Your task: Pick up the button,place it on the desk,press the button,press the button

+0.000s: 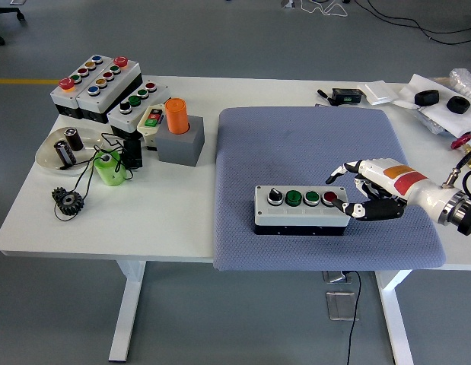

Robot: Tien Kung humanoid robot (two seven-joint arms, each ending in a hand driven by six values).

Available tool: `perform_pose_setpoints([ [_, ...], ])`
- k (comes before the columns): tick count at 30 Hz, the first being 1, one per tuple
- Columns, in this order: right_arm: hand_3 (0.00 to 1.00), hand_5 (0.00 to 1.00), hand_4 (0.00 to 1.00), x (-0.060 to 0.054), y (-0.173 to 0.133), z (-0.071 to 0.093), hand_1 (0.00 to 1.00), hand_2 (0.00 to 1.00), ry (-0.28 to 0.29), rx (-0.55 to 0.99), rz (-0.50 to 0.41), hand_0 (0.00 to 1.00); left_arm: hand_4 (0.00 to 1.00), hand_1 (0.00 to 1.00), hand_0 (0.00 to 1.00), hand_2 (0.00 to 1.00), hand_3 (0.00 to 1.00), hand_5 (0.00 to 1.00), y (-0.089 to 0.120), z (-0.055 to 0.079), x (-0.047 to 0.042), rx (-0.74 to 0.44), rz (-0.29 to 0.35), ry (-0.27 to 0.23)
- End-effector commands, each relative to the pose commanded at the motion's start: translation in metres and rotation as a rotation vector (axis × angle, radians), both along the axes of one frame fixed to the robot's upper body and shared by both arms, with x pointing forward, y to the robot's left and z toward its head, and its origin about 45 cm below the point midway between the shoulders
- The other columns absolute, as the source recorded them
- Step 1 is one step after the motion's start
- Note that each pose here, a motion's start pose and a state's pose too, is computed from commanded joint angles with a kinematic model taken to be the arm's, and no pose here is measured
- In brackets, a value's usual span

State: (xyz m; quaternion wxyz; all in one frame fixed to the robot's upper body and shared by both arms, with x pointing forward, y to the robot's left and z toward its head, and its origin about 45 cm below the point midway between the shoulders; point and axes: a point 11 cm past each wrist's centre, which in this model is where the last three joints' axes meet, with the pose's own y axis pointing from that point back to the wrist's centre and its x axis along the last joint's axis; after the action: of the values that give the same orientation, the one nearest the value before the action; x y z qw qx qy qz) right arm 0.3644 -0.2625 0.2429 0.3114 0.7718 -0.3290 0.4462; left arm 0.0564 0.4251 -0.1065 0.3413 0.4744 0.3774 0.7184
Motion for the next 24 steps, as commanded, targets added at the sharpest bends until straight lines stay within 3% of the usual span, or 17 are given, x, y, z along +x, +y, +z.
perform_pose_setpoints([
  [11,0.666,0.571,0.650,-0.002,-0.004,-0.020,0.002,0.078,0.049,-0.043,-0.015,0.141,0.340,0.719,0.664,0.718,0.517,0.998,-0.001,-0.001,-0.0027,0.000,-0.001,0.008],
  [24,0.665,0.587,0.642,0.000,-0.010,-0.018,0.002,0.079,0.049,-0.028,-0.042,0.143,0.340,0.718,0.665,0.717,0.516,0.998,-0.001,-0.001,-0.0060,0.000,-0.005,0.019],
])
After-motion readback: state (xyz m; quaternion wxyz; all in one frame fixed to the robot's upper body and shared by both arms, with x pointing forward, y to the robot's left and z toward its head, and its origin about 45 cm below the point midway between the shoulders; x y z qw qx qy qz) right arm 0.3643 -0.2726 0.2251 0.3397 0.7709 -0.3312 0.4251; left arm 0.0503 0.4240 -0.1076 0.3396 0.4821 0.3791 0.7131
